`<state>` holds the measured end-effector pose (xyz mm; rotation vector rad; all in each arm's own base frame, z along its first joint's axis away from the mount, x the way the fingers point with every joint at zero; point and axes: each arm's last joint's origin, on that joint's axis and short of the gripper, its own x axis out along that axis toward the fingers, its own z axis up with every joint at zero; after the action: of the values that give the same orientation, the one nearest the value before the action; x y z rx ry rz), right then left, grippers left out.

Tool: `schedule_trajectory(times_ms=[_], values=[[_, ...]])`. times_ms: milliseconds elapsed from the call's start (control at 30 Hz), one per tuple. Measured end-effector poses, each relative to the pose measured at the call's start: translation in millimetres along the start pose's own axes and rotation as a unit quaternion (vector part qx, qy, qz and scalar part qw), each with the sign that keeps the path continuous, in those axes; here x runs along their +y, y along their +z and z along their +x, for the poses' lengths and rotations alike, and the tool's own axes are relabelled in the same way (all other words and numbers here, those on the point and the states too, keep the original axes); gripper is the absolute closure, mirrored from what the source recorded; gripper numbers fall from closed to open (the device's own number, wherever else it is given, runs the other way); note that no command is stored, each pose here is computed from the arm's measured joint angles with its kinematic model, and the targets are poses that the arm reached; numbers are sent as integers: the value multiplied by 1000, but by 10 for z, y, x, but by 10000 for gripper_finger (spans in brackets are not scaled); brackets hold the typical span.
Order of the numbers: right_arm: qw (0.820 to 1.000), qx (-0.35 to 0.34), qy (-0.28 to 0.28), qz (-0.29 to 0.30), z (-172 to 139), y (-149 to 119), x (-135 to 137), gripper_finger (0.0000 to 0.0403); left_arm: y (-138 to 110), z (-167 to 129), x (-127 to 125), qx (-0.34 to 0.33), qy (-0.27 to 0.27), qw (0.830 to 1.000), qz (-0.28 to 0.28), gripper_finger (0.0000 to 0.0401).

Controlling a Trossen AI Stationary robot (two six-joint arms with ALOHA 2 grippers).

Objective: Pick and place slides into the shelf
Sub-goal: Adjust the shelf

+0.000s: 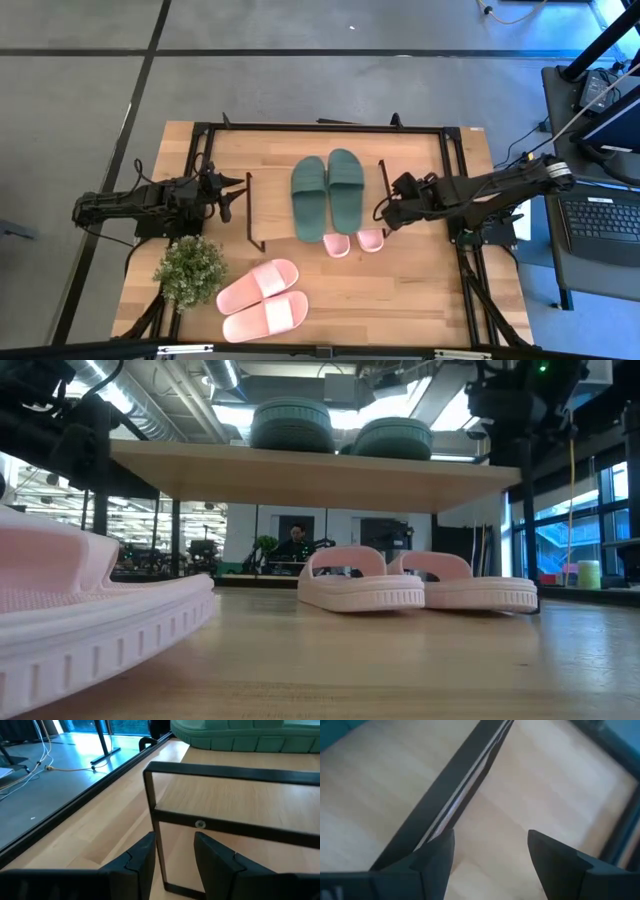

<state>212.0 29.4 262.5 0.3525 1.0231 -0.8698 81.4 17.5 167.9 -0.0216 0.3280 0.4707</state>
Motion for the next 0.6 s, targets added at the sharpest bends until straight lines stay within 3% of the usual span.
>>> schedule_trajectory(times_ms=[600], values=[[997, -8, 75, 27, -5, 43, 148, 150, -7, -2, 20, 3, 32, 999, 2, 274]])
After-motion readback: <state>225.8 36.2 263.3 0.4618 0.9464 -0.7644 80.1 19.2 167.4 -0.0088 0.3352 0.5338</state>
